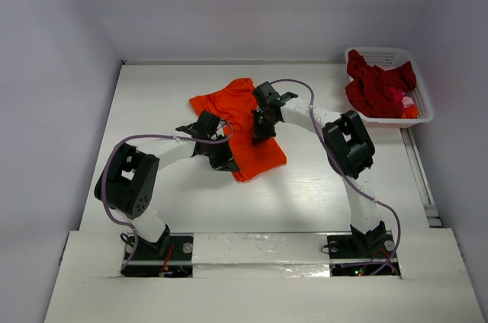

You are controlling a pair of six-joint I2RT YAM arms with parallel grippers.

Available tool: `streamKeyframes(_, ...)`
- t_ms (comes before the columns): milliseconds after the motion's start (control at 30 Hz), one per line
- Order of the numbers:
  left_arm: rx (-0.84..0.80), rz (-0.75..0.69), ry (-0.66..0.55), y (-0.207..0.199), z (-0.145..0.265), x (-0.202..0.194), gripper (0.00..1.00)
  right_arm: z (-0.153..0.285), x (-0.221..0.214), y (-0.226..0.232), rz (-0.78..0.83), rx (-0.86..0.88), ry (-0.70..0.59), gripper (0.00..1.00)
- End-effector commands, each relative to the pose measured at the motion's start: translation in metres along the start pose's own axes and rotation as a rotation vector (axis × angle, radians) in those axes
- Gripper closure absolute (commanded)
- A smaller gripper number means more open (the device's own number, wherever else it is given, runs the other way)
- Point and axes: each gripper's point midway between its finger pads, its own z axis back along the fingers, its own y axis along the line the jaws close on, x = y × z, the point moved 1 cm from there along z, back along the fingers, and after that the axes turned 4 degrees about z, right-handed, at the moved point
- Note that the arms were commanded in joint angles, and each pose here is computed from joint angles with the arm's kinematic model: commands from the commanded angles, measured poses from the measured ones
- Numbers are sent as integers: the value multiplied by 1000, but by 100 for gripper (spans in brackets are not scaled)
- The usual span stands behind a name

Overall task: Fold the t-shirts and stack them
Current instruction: Fold the folded rectangular tshirt in 1/3 of the way

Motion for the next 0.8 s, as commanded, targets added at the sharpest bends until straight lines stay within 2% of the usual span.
streamKeyframes(0, -10, 4, -50, -6, 4, 10, 100, -5, 5, -3, 15, -34, -24, 100)
streamKeyframes(300, 29, 39, -36, 7, -4, 7, 100, -5, 7, -1, 16, -28, -25, 100)
streamKeyframes(467, 102, 46, -24, 19, -3, 3, 100, -10, 3, -3, 12, -28, -10, 100)
streamKeyframes(767, 119, 55, -34, 24, 0, 1, 100, -20, -1, -3, 11, -17, 17, 100)
